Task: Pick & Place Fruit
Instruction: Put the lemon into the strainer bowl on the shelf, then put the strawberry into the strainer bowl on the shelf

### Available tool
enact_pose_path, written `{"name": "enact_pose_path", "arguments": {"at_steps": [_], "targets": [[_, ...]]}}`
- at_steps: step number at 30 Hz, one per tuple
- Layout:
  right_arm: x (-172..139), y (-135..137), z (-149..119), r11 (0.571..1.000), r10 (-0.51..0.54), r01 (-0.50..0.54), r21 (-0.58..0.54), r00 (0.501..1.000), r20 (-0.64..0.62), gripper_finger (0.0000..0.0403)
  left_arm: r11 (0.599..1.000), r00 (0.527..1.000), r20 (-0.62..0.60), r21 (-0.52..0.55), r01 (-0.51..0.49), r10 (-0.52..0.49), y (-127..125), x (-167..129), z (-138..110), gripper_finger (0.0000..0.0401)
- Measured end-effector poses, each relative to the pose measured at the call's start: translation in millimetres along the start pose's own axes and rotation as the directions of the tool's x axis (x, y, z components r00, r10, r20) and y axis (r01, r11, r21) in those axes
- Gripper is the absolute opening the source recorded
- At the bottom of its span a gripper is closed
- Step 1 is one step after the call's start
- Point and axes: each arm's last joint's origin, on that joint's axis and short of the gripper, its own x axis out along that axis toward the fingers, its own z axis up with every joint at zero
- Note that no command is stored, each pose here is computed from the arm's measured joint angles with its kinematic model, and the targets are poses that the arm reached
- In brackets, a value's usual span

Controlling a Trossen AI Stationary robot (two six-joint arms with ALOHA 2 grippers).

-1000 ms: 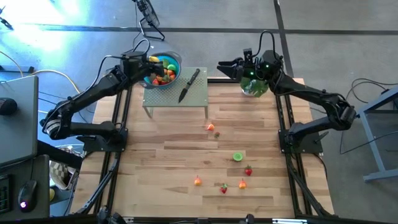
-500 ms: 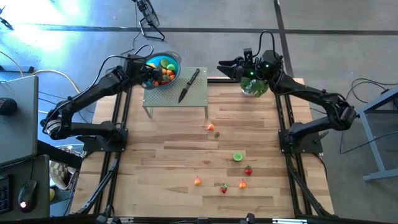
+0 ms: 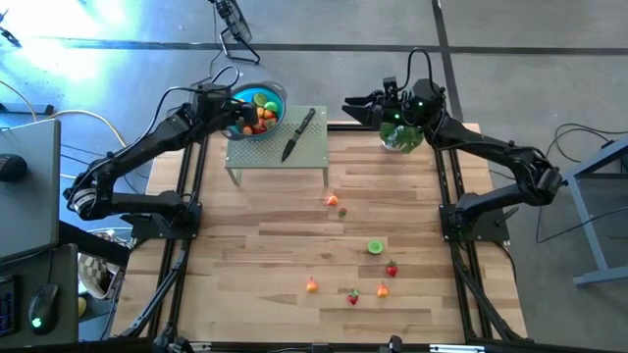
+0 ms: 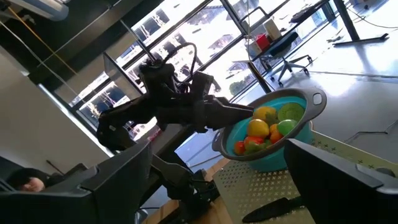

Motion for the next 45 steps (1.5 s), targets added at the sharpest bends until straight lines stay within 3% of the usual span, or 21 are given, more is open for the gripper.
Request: {"name": "enact_pose_path", "arguments": {"at_steps": [8,12,17,23,41,45], "targets": [[0,0,0,1.000,0.008,-0.008,-0.025,1.000,-0.006,0.0357,0.997,0.990,0.119,0.016,0.070,-0.072,-7,-1,12,0.0270],[0,1,-1,0.998,0.049,-0.050,-0.041,0.998,-0.038,0.0357,0.981,0.965,0.178,0.056,0.185,-0.192,-13,-4,20,0.0267],[0,3,-2,0.991,0.110,-0.116,-0.070,0.990,-0.086,0.0357,0.921,0.904,0.179,0.096,0.378,-0.389,-22,-8,26,0.0241],[-1,5,-4,0.980,0.180,-0.190,-0.059,0.973,-0.142,0.0357,0.848,0.831,0.172,0.129,0.514,-0.530,-28,-12,30,0.0209],[-1,5,-4,0.980,0.180,-0.190,-0.063,0.973,-0.145,0.0357,0.834,0.818,0.167,0.086,0.545,-0.551,-29,-12,31,0.0202],[-1,5,-4,0.980,0.182,-0.192,-0.057,0.972,-0.146,0.0357,0.807,0.795,0.139,0.077,0.586,-0.591,-37,-15,26,0.0202]]}}
